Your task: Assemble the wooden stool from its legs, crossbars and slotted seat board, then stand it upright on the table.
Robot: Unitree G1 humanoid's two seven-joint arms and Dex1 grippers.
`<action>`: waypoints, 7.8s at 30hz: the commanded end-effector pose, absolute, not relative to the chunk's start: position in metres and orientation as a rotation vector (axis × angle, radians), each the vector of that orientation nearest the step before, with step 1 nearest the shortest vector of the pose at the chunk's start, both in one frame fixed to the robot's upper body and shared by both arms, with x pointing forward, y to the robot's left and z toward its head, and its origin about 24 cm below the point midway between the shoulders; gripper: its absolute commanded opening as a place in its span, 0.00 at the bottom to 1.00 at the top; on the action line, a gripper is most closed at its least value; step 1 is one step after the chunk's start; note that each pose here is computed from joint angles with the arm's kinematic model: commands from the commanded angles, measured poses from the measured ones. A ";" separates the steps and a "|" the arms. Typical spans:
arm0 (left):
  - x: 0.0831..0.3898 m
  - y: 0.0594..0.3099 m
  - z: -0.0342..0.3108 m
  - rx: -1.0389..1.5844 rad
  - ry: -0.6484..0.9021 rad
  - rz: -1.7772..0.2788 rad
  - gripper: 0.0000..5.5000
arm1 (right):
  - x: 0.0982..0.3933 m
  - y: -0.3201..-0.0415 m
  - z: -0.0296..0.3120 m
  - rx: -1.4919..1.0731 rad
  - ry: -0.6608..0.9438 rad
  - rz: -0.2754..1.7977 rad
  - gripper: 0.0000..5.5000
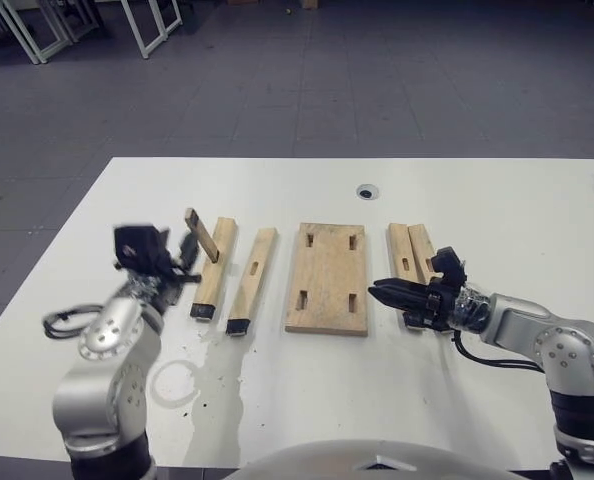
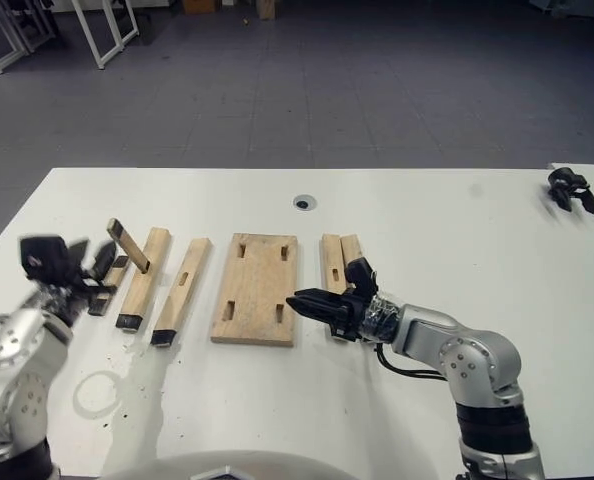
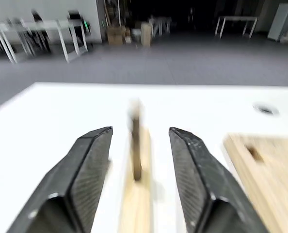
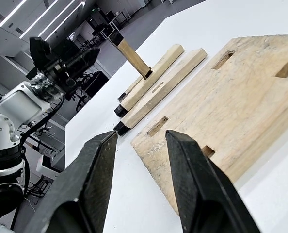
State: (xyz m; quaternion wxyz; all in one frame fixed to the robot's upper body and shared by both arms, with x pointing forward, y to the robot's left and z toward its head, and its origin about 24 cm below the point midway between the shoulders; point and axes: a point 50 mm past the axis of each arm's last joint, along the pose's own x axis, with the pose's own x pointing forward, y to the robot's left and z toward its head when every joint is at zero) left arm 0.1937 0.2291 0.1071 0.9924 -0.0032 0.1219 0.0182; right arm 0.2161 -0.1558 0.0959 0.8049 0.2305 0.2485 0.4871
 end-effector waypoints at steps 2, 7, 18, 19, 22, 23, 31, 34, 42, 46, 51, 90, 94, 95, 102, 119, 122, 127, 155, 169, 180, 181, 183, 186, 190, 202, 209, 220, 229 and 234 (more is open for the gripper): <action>0.186 0.233 0.076 0.024 0.351 0.030 0.53 | 0.216 -0.154 0.099 0.494 0.534 1.048 0.33; 0.190 0.242 0.041 0.043 0.436 0.008 0.53 | 0.218 -0.154 0.100 0.493 0.531 1.047 0.33; 0.202 0.252 0.014 0.054 0.517 -0.028 0.49 | 0.219 -0.154 0.101 0.492 0.530 1.044 0.33; 0.202 0.252 0.015 0.055 0.519 -0.028 0.45 | 0.220 -0.154 0.102 0.494 0.526 1.044 0.33; 0.209 0.250 0.024 0.038 0.469 -0.019 0.37 | 0.224 -0.154 0.107 0.509 0.506 1.039 0.33; 0.213 0.250 0.029 0.021 0.436 -0.016 0.37 | 0.225 -0.153 0.108 0.515 0.499 1.034 0.33; 0.252 0.202 0.120 -0.452 -0.006 -0.402 0.37 | 0.250 -0.141 0.138 0.728 0.393 1.067 0.60; 0.245 0.178 0.137 -0.638 0.001 -0.681 0.37 | 0.259 -0.133 0.159 0.841 0.350 1.132 0.70; 0.223 0.156 0.157 -0.791 0.046 -1.033 0.37 | 0.268 -0.121 0.177 0.881 0.407 1.240 0.91; 0.218 0.153 0.161 -0.802 0.062 -1.096 0.37 | 0.271 -0.113 0.178 0.845 0.431 1.284 0.96; 0.217 0.149 0.157 -0.790 0.108 -1.112 0.37 | 0.271 -0.097 0.186 0.831 0.421 1.399 0.96; 0.203 0.197 0.115 -0.493 0.279 -0.975 0.57 | 0.284 -0.127 0.184 0.642 0.425 1.414 0.36; 0.217 0.192 0.081 -0.063 0.405 -0.844 0.57 | 0.289 -0.145 0.181 0.558 0.347 1.275 0.36; 0.221 0.185 0.075 0.032 0.412 -0.837 0.57 | 0.289 -0.145 0.179 0.545 0.335 1.258 0.36; 0.222 0.163 0.036 0.490 0.542 -0.768 0.57 | 0.280 -0.143 0.172 0.425 0.296 1.216 0.36; 0.176 0.192 0.029 0.687 0.865 -0.922 0.57 | 0.305 -0.140 0.147 0.039 0.293 1.109 0.36; 0.181 0.203 0.035 0.712 0.846 -0.903 0.57 | 0.306 -0.143 0.137 -0.010 0.329 1.121 0.36; 0.189 0.202 0.042 0.696 0.772 -0.908 0.57 | 0.306 -0.142 0.126 -0.030 0.364 1.144 0.36; 0.195 0.206 0.037 0.700 0.747 -0.913 0.57 | 0.313 -0.147 0.115 -0.101 0.518 1.214 0.36; 0.194 0.201 0.034 0.683 0.738 -0.923 0.57 | 0.311 -0.148 0.059 -0.321 0.670 1.037 0.36; 0.192 0.200 0.032 0.653 0.731 -0.905 0.57 | 0.329 -0.169 0.054 -0.090 0.703 0.973 0.37; 0.193 0.200 0.032 0.654 0.728 -0.904 0.57 | 0.334 -0.171 0.059 -0.091 0.681 0.975 0.37; 0.195 0.199 0.032 0.655 0.722 -0.902 0.57 | 0.337 -0.168 0.069 -0.087 0.646 1.015 0.37; 0.195 0.198 0.032 0.652 0.717 -0.896 0.57 | 0.336 -0.159 0.077 -0.083 0.600 1.082 0.37; 0.197 0.198 0.032 0.649 0.711 -0.885 0.57 | 0.332 -0.155 0.093 -0.126 0.540 1.103 0.49; 0.196 0.192 0.028 0.617 0.691 -0.859 0.57 | 0.368 -0.183 0.239 -0.088 -0.022 0.679 0.59; 0.197 0.192 0.029 0.626 0.694 -0.861 0.57 | 0.355 -0.133 0.267 0.144 -0.148 0.830 0.59; 0.196 0.193 0.028 0.626 0.700 -0.858 0.57 | 0.355 -0.120 0.232 0.165 0.003 0.826 0.59; 0.209 0.207 0.063 0.486 0.539 -0.760 0.57 | 0.322 -0.180 0.261 0.471 -0.246 0.494 0.59; 0.196 0.230 0.074 0.431 0.542 -0.657 0.57 | 0.278 -0.185 0.171 0.215 0.008 0.325 0.59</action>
